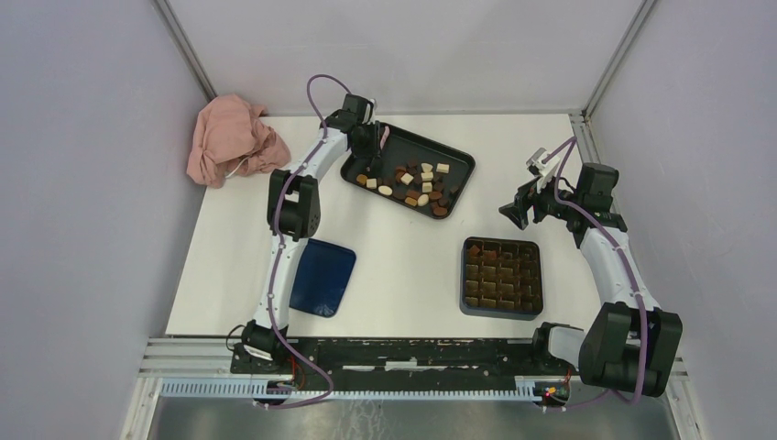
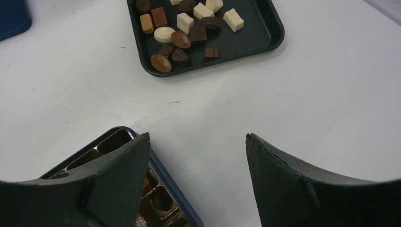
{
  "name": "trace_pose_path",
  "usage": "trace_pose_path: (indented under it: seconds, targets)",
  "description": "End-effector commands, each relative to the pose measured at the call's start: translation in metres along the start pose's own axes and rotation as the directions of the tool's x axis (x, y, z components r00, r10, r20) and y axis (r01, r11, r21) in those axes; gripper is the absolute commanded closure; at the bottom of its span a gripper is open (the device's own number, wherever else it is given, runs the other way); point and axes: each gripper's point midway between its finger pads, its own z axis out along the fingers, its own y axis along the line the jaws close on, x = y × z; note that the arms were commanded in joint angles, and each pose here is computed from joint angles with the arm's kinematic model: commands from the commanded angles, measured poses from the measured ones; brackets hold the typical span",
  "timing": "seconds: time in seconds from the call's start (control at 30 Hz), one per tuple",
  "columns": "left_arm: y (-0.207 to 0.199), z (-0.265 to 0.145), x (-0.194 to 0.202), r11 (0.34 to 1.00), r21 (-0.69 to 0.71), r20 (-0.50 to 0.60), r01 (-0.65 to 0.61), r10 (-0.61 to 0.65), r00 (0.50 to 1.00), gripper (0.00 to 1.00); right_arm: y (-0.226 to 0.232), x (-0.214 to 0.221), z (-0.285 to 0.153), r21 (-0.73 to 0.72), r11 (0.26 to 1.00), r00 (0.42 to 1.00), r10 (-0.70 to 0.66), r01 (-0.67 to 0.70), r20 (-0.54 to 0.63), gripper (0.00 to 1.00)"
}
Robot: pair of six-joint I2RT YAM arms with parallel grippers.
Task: Pack the chocolate
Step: Pick up the fake chocolate from the plate.
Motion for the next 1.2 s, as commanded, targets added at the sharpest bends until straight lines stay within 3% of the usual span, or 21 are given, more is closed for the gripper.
trace_pose_path:
  seconds: [0.0, 0.3, 0.63, 0.93, 1.17]
  targets:
    - [-0.008, 0.0, -0.015, 1.0, 0.009, 0.048, 0.021, -0.021, 0.999, 0.62, -0.007, -0.018, -0.002, 0.006, 0.999, 0.998, -0.051, 0.05, 0.031, 0.2]
    - [-0.013, -0.012, -0.02, 1.0, 0.023, 0.059, 0.004, -0.006, 0.998, 0.72, -0.006, -0.018, -0.002, 0.006, 0.999, 0.998, -0.054, 0.054, 0.032, 0.2]
    - [-0.03, -0.067, -0.029, 0.996, 0.091, 0.119, -0.008, -0.003, 0.993, 0.77, -0.005, -0.018, -0.002, 0.001, 0.999, 0.998, -0.055, 0.055, 0.042, 0.2]
    - [-0.054, -0.119, 0.002, 0.975, 0.222, 0.094, -0.014, -0.007, 0.996, 0.78, -0.007, -0.018, -0.003, 0.013, 0.998, 0.997, -0.062, 0.061, 0.041, 0.2]
    - [-0.096, -0.173, 0.053, 0.915, 0.394, 0.086, -0.081, 0.051, 0.995, 0.78, -0.027, -0.011, -0.011, 0.103, 0.994, 1.0, -0.02, 0.017, 0.022, 0.2]
